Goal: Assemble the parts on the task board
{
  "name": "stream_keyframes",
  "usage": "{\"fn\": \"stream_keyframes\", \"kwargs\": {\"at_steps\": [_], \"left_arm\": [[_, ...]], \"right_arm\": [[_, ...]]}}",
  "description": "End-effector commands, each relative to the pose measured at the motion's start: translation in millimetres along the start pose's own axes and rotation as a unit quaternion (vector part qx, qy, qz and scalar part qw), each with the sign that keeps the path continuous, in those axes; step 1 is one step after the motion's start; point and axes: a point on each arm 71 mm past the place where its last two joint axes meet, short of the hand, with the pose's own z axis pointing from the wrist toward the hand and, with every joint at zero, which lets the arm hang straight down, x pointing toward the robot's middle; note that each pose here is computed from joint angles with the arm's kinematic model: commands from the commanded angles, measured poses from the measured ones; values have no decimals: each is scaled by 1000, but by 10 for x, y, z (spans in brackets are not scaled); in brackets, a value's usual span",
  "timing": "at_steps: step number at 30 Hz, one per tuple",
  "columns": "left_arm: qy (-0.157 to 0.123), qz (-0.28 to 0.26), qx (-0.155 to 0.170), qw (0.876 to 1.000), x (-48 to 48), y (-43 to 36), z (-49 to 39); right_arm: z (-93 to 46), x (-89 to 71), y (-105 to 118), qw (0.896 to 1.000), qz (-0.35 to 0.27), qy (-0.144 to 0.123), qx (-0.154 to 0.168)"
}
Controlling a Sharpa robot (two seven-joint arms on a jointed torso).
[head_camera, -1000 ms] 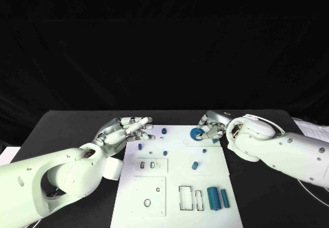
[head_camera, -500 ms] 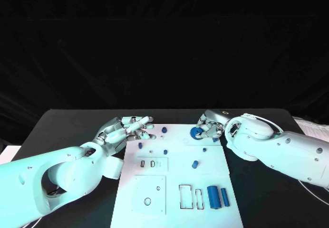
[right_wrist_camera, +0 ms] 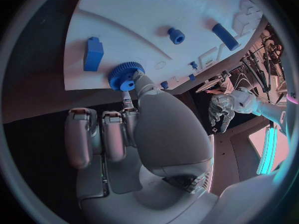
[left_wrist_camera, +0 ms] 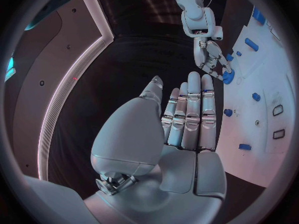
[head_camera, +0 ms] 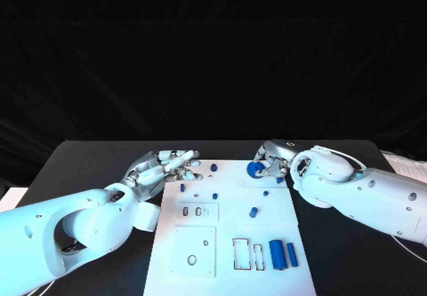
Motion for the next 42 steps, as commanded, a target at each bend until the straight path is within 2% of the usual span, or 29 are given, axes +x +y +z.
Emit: {"fn": "stream_keyframes", "kwargs": {"at_steps": [1,10,14,21,25,42], "left_arm": [[12,-5,2,1000,25,-9,1],[12,-5,3,1000,30,-8,4],[12,-5,3,1000,31,-8,6],[13,-5,3,1000,34,-7,9],[13,-5,3,1000,38,-5,12],[15,-6,1,1000,54,7,37]], "right_arm": [[-20,72,41,1000,-24,0,-8],[-46,-2,272,998,-7,-53,-36],[-45,-17,456,996,-4,-64,-55],[-31,9,838,994,-3,-57,-95],[-6,48,972,993,-6,-49,-108],[201,345,1211,993,-13,-18,-117]]}}
